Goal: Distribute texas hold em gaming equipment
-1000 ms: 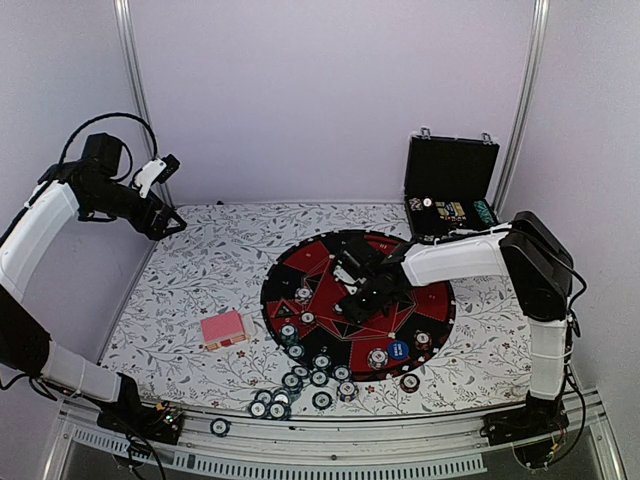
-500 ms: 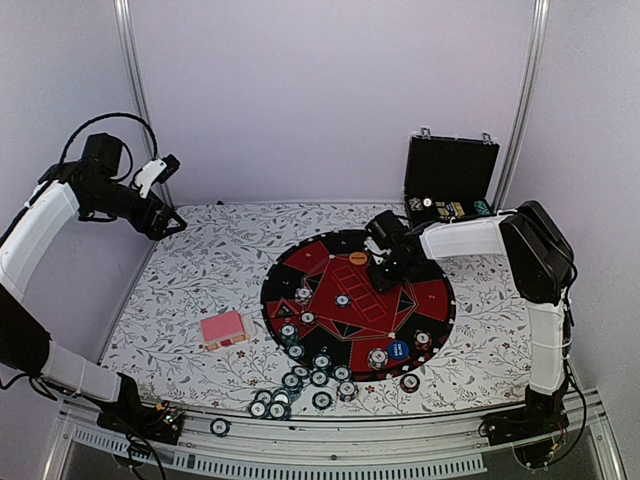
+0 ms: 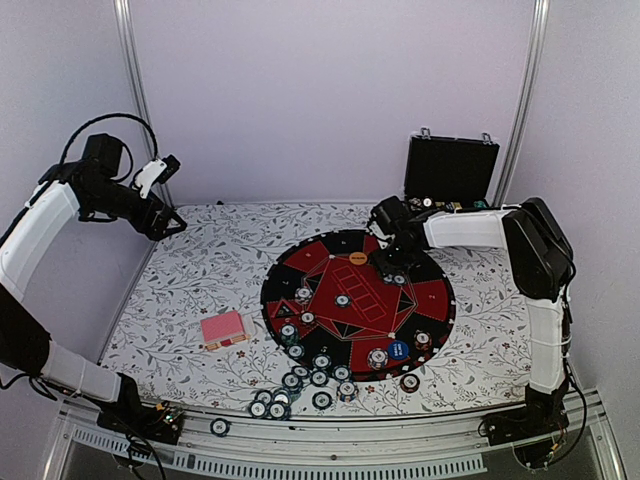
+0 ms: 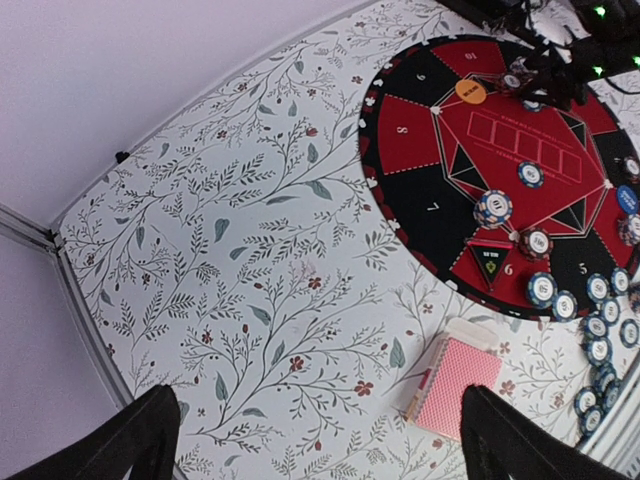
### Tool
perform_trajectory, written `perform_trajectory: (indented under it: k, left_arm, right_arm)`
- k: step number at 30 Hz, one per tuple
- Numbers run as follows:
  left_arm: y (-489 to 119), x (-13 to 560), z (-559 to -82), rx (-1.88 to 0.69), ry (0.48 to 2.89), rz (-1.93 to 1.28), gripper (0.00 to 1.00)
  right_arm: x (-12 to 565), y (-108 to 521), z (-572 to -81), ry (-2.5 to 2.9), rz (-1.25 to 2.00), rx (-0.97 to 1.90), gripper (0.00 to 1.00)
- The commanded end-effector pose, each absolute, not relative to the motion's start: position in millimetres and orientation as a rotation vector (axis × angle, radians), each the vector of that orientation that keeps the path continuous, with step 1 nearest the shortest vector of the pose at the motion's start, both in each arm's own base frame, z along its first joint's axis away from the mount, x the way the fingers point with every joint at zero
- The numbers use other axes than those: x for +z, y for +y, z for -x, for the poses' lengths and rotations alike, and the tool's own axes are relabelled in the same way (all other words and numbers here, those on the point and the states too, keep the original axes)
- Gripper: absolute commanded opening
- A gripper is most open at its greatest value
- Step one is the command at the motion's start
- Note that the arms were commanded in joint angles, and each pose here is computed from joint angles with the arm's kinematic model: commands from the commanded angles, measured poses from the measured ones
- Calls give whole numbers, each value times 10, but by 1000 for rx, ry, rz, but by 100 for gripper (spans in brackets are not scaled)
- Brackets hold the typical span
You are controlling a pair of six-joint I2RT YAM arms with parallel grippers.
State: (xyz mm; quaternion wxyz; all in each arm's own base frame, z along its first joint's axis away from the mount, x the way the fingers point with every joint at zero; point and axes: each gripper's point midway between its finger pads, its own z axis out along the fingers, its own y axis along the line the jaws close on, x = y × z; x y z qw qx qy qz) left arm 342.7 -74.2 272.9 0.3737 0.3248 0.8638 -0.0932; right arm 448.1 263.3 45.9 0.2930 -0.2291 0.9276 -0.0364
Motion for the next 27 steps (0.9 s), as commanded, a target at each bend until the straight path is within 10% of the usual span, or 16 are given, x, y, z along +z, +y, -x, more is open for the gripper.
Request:
perform_trajectory:
  k: [1, 13, 27]
  left_arm:
    - [-792, 2686, -3406, -256, 2208, -859, 100]
    - [-796, 2686, -3409, -260, 2211, -857, 100]
    - [-792, 2732, -3416, -255, 2204, -852, 100]
  right_arm:
    - [603, 2704, -4423, 2478, 600, -34, 66]
    - [792, 3895, -3186, 2427, 915, 339, 63]
    - [255, 3786, -3216, 2483, 956, 147, 50]
